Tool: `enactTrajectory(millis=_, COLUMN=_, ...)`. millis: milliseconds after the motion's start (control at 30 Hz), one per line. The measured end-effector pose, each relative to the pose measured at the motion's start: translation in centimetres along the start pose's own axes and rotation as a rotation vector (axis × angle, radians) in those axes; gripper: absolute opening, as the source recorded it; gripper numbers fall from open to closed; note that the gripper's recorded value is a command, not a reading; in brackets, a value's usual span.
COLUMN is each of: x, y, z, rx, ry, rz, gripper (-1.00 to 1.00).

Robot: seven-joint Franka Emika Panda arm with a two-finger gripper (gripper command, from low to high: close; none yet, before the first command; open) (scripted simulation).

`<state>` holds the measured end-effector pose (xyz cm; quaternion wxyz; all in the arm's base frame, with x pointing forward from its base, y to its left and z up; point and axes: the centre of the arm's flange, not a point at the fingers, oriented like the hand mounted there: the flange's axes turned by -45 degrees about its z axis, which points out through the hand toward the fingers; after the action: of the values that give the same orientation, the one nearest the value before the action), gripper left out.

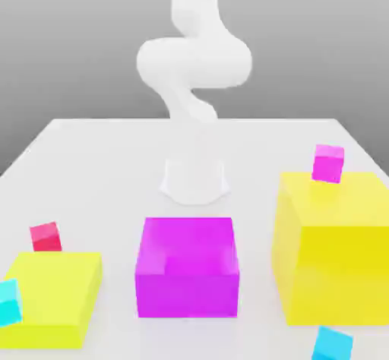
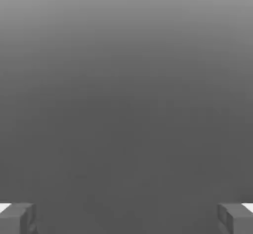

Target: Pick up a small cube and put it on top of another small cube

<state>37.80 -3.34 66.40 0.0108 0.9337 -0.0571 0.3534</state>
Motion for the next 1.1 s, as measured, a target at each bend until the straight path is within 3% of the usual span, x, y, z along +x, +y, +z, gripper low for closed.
enactTrajectory(millis=333, x=-10.0, y=15.9, z=18.5, rx=-0.218, ry=-0.296, rz=0.372, gripper=0.0)
enactTrajectory(millis=733, x=-35.5, y=29.7, z=27.0, rx=-0.374, ry=-0.612, rz=0.901, gripper=0.0)
enactTrajectory(millis=967, x=-42.1, y=30.0, z=31.7, rx=-0.38, ry=-0.649, rz=0.95, gripper=0.0)
enactTrajectory(millis=1000, x=-42.6, y=29.9, z=32.2, rx=-0.38, ry=-0.65, rz=0.95, gripper=-1.0)
enactTrajectory(millis=1100, x=-42.6, y=29.9, z=32.2, rx=-0.38, ry=-0.65, rz=0.95, gripper=-1.0)
